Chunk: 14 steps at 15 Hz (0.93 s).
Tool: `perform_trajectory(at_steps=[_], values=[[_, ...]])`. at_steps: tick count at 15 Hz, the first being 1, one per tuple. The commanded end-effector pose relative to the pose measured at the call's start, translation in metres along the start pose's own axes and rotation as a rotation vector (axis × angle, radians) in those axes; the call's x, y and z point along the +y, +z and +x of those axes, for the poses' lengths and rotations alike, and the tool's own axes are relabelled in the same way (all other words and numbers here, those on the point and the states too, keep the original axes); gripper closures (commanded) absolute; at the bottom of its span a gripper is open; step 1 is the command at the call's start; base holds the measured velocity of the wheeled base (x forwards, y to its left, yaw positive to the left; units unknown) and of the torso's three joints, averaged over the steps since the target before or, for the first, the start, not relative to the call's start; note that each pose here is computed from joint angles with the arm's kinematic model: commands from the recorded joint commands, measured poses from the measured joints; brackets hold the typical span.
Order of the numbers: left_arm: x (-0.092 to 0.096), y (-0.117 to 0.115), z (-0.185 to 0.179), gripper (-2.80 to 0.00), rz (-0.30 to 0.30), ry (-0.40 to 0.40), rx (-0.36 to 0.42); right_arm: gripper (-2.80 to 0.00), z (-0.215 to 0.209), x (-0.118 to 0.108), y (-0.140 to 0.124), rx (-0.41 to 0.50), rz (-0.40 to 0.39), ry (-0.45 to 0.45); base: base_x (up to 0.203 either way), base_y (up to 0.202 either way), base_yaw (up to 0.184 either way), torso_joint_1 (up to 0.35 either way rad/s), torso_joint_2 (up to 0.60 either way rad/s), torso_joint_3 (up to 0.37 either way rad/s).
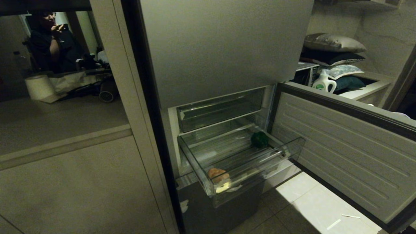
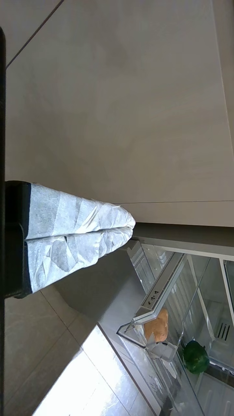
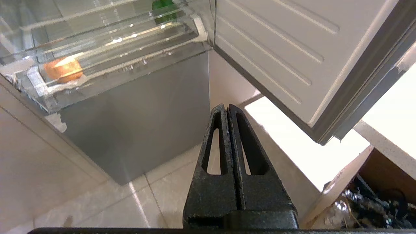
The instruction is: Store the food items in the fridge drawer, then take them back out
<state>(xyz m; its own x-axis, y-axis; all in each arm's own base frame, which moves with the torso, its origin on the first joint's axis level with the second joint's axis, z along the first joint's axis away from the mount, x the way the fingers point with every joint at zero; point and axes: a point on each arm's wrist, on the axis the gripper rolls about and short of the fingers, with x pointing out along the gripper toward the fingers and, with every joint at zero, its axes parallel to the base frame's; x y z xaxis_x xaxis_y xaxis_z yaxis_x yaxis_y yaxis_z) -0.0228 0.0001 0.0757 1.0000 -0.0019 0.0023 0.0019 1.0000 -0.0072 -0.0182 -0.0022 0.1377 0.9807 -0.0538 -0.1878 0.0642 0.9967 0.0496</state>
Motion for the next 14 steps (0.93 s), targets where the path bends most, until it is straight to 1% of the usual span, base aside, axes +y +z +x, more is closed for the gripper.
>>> perform_trajectory(at_steps=[1, 5, 6, 14], values=[[0.0000, 0.0001, 0.0001, 0.00, 0.000, 0.000, 0.001, 0.00, -0.0031, -0.0007, -0.0062, -0.022, 0.002, 0.001, 0.000, 0.000, 0.000, 0.000, 0.00, 0.000], [0.0000, 0.0001, 0.0001, 0.00, 0.000, 0.000, 0.001, 0.00, -0.0015, -0.0006, -0.0071, -0.008, -0.001, 0.002, 0.000, 0.000, 0.000, 0.000, 0.00, 0.000], [0.0000, 0.0005, 0.0000, 0.00, 0.000, 0.000, -0.001, 0.00, -0.0006, -0.0005, -0.0068, -0.001, -0.001, 0.002, 0.096, 0.000, -0.002, -0.012, 0.00, 0.007], [0.0000, 0.0005, 0.0000, 0.00, 0.000, 0.000, -0.001, 0.00, -0.0014, -0.0004, -0.0046, -0.008, -0.001, 0.003, 0.194, 0.000, 0.000, 0.007, 0.00, 0.004]])
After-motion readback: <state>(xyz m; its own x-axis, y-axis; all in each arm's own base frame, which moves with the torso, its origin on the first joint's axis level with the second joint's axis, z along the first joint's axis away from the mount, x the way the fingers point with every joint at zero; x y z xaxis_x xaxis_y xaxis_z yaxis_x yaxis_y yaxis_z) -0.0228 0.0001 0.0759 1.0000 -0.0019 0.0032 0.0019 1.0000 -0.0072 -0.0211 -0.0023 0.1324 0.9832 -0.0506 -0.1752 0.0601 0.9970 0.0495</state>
